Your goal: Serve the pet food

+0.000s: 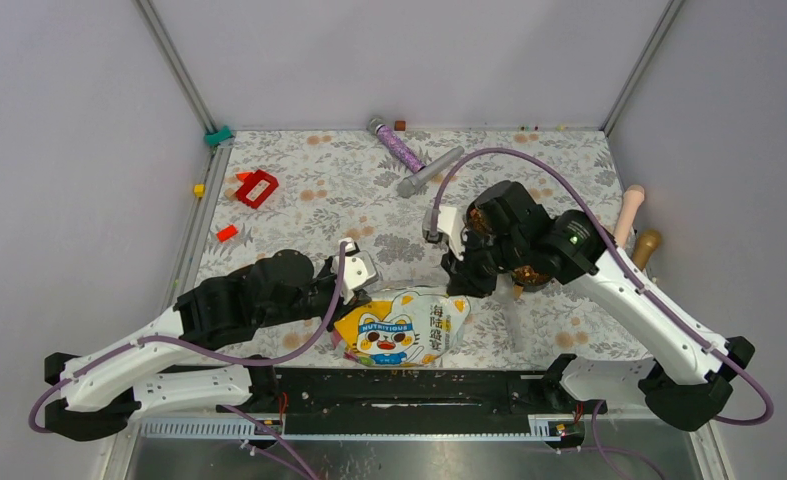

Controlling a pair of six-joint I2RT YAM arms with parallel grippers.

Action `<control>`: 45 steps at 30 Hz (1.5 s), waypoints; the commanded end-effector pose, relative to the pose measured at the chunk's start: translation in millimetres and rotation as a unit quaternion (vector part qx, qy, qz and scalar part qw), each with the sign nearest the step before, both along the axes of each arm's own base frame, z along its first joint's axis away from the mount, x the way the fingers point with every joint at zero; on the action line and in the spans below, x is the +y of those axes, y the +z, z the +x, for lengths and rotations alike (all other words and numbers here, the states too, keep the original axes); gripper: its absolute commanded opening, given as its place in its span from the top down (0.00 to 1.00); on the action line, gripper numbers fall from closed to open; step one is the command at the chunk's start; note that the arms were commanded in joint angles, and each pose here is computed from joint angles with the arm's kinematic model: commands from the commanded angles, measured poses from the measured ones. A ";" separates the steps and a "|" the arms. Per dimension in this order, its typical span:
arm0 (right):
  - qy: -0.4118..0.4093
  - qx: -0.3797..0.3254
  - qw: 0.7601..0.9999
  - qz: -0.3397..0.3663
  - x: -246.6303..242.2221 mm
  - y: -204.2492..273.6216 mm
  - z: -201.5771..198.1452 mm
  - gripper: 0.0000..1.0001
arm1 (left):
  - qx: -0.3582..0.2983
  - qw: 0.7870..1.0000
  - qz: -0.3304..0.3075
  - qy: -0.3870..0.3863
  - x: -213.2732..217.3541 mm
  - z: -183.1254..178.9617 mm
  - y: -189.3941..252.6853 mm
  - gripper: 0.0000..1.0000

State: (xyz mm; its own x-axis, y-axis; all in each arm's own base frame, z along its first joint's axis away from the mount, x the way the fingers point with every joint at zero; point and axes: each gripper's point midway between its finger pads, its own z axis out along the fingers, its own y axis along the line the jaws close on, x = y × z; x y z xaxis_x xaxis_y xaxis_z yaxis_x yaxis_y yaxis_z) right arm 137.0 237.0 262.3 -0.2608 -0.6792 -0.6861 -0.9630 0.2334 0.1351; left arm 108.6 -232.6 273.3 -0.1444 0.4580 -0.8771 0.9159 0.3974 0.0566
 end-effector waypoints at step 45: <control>-0.001 -0.091 0.996 -0.010 -43.9 -5.9 -9.6 1.00 | -0.006 0.998 -0.065 -0.022 -6.6 -8.4 37.8 1.00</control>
